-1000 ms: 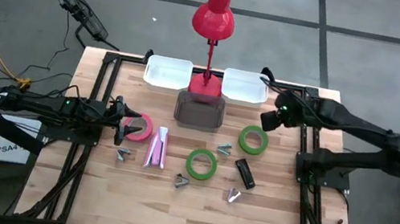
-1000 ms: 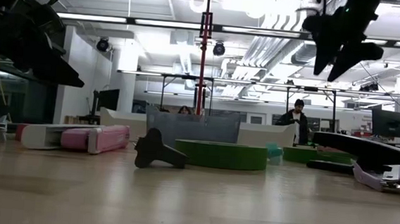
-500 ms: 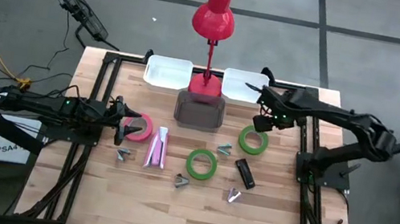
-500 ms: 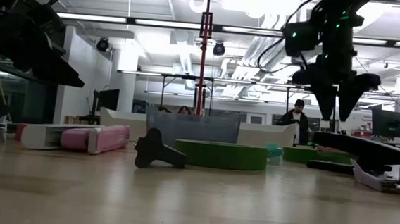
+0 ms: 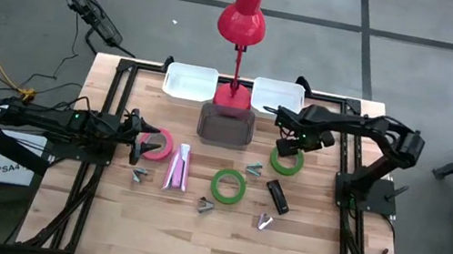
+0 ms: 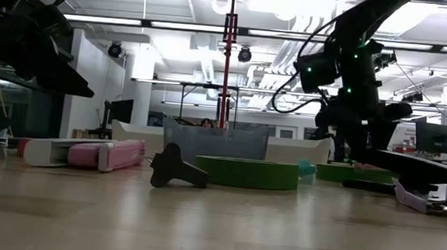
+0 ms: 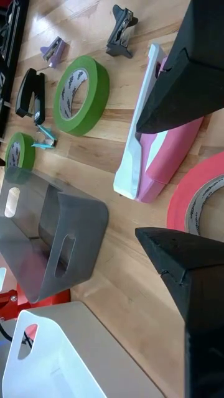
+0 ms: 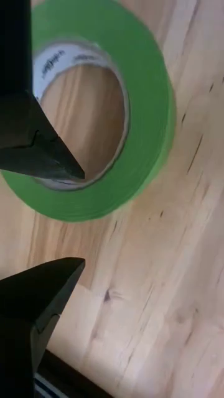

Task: Pick and place Stapler, Stapler remover, tape
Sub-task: Put the top green tape into the right white bin

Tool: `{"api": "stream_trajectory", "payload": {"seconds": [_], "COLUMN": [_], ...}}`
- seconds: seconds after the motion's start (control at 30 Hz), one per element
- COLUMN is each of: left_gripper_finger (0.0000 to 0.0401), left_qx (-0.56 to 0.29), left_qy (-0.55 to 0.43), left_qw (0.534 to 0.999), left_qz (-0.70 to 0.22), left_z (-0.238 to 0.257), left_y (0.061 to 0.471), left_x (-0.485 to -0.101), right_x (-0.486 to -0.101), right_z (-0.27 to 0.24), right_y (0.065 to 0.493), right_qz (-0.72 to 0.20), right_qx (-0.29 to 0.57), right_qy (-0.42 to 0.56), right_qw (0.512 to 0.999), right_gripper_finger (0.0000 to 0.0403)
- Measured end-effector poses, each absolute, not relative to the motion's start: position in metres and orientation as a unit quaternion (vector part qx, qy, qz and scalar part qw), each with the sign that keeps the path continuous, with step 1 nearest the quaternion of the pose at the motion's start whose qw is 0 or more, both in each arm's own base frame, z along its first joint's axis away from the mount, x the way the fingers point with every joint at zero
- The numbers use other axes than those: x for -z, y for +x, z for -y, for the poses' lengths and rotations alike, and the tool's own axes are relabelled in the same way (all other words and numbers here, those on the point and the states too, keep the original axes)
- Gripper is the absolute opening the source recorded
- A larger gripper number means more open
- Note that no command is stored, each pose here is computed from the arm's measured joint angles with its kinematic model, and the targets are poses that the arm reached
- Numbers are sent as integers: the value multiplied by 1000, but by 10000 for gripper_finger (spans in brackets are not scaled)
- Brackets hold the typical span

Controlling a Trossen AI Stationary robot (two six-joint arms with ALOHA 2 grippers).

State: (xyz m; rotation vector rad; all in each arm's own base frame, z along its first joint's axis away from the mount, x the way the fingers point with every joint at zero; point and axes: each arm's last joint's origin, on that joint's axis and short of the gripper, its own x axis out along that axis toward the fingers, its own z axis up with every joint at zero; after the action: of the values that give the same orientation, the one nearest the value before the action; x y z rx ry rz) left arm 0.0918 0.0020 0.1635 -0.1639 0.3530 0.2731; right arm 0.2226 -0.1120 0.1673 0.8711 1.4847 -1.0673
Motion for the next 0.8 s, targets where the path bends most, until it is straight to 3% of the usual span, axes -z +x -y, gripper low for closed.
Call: {"api": "stream_trajectory", "payload": {"seconds": [0.27, 0.57, 0.8], "left_gripper_finger": [257, 257, 257], "left_qx": [-135, -135, -135], "left_qy": [-81, -81, -81], "left_qw": [972, 972, 972], "left_qz": [-175, -175, -175], "left_z": [-2, -2, -2], "left_y": [92, 92, 92], "left_x": [-163, -163, -163], "right_x": [-151, -162, -157], "right_z": [104, 95, 92], "right_y": [207, 196, 190], "right_qz": [-612, -587, -595], "right_qx": [434, 372, 350], "right_qy": [376, 400, 393], "right_qw": [544, 597, 608], "right_gripper_finger": [206, 206, 206]}}
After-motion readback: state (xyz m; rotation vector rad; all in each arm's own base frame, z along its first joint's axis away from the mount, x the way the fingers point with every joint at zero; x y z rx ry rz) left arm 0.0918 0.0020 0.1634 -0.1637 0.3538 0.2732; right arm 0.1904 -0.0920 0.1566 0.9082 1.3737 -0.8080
